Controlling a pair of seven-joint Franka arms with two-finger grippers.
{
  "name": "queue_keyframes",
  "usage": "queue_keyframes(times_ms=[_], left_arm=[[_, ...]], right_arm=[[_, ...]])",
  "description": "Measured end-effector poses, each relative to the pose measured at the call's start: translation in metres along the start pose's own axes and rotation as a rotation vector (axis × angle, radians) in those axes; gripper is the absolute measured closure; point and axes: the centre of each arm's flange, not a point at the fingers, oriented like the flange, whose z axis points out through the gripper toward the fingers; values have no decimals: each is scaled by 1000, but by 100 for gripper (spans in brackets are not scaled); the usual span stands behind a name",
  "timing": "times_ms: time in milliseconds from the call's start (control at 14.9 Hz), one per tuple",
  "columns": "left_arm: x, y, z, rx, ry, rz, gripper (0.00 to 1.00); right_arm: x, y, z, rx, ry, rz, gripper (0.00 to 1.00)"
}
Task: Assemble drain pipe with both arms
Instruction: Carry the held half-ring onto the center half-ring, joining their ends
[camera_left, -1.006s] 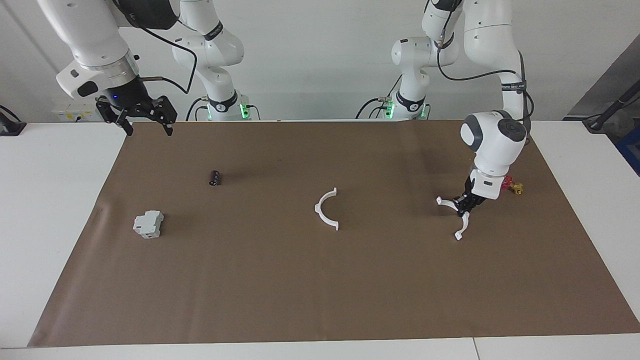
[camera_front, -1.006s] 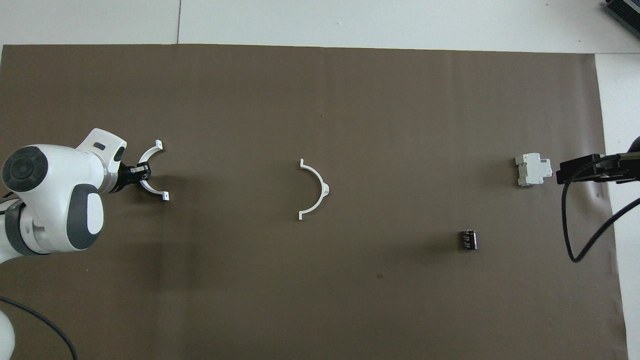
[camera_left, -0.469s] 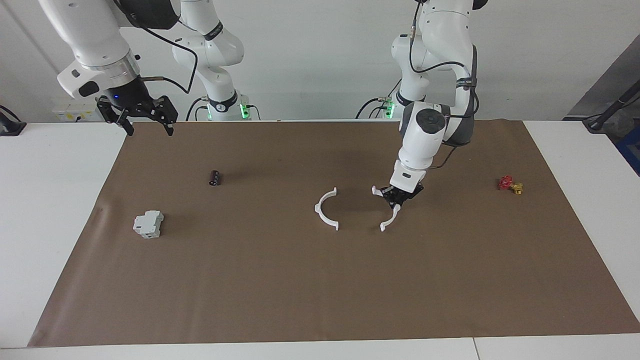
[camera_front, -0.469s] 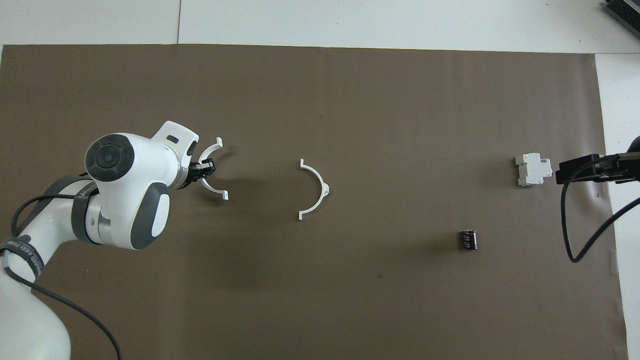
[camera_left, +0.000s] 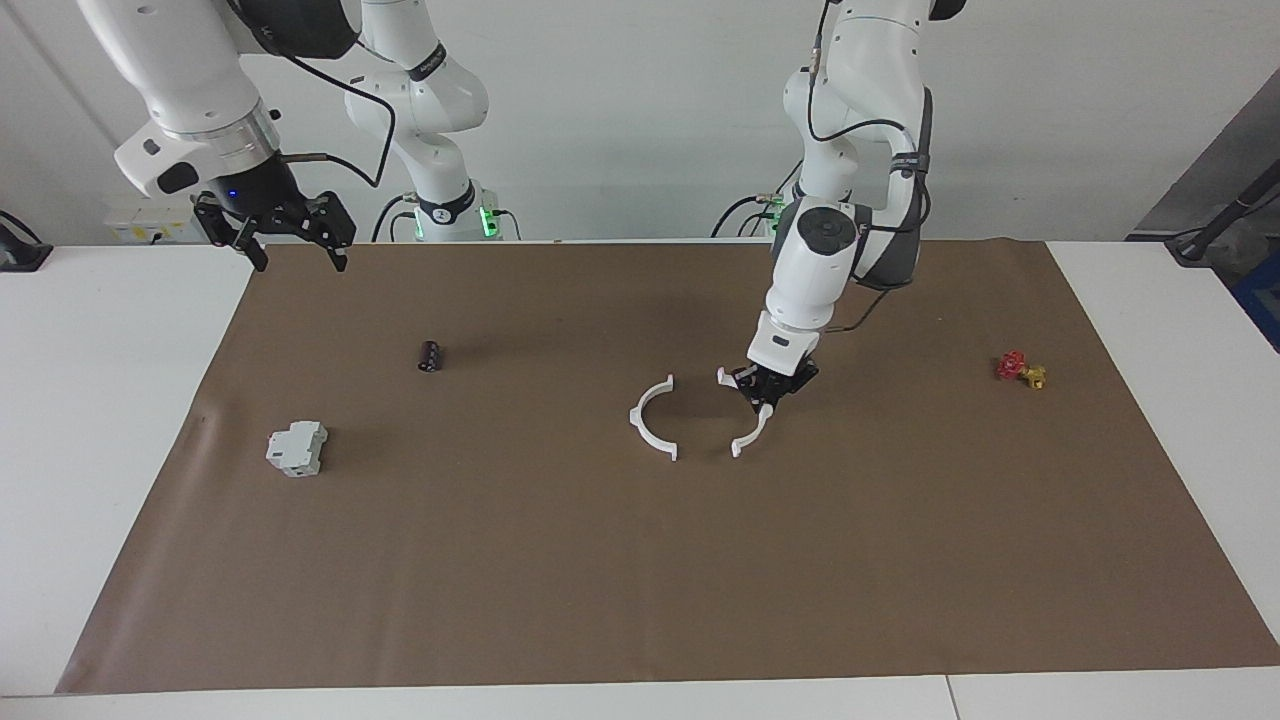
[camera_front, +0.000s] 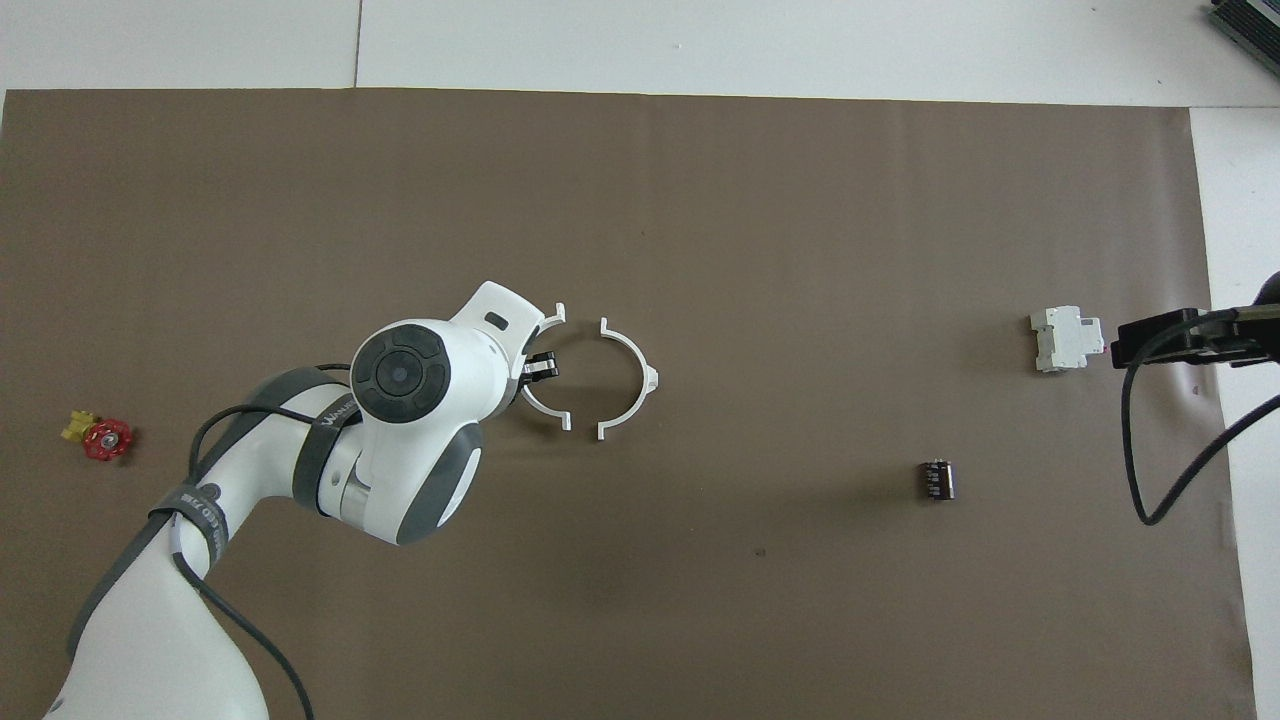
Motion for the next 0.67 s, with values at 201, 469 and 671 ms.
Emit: queue_keyframes(times_ms=[201,469,671], left_arm=[[-4,8,7,-1,0,6,79],[-6,10,8,-2,-1,11,79],[-10,14,13,1,-5,17,79]], right_arm=[[0,0,0,0,0,0,0],[0,0,0,0,0,0,0],[0,0,0,0,0,0,0]])
